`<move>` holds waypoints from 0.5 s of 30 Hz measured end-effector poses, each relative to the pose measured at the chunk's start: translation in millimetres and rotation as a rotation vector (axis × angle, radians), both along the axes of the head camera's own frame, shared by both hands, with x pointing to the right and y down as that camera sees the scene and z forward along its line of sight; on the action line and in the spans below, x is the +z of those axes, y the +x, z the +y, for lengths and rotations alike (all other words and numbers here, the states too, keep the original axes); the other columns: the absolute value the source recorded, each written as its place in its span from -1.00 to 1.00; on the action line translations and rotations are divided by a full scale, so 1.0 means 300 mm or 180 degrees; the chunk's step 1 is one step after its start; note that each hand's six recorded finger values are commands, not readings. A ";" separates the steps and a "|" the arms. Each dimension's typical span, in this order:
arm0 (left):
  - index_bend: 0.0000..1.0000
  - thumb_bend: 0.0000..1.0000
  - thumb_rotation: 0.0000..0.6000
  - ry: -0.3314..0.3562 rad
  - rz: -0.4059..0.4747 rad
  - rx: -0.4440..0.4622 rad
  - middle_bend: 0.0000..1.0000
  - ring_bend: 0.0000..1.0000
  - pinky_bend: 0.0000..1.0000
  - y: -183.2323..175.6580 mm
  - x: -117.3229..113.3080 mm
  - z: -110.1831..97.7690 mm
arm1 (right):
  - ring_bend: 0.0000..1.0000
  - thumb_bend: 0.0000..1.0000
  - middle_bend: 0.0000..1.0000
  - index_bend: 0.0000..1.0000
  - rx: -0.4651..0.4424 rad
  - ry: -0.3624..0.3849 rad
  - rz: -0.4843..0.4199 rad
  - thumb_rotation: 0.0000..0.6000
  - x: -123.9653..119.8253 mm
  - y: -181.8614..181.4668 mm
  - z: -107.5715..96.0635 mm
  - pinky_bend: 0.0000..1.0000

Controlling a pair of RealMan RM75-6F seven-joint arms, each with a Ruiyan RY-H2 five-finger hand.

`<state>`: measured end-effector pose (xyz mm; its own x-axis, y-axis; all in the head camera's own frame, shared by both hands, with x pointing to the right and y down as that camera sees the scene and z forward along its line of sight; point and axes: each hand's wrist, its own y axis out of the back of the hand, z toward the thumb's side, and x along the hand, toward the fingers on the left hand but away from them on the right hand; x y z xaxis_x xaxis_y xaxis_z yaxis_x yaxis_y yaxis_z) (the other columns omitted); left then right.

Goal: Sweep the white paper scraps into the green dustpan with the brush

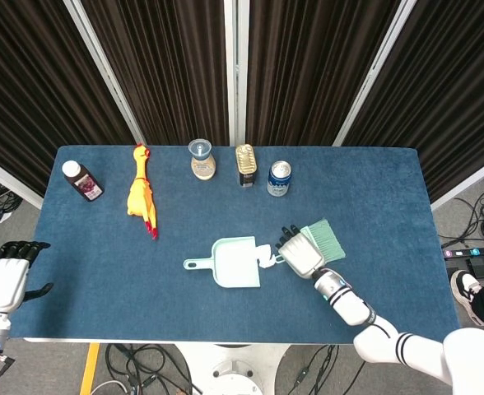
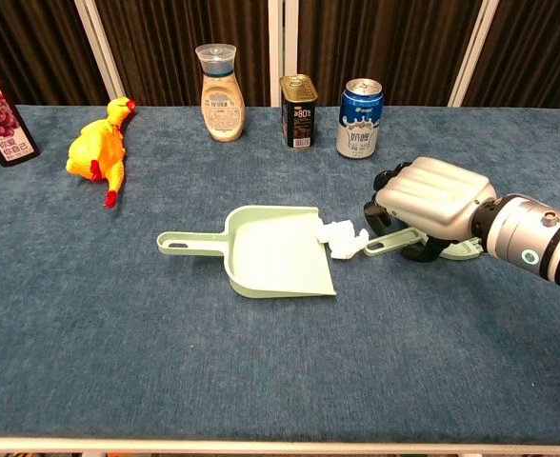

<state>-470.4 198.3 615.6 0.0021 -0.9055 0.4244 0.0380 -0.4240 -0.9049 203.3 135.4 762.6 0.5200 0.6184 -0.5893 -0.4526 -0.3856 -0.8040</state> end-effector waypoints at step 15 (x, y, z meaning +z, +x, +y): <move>-0.48 -0.80 1.00 -0.0006 0.0089 0.0145 -0.40 -0.55 -0.59 0.025 0.001 -0.026 | -0.43 -0.30 0.08 0.34 0.0008 0.0031 -0.0017 1.00 0.000 -0.014 -0.009 -0.56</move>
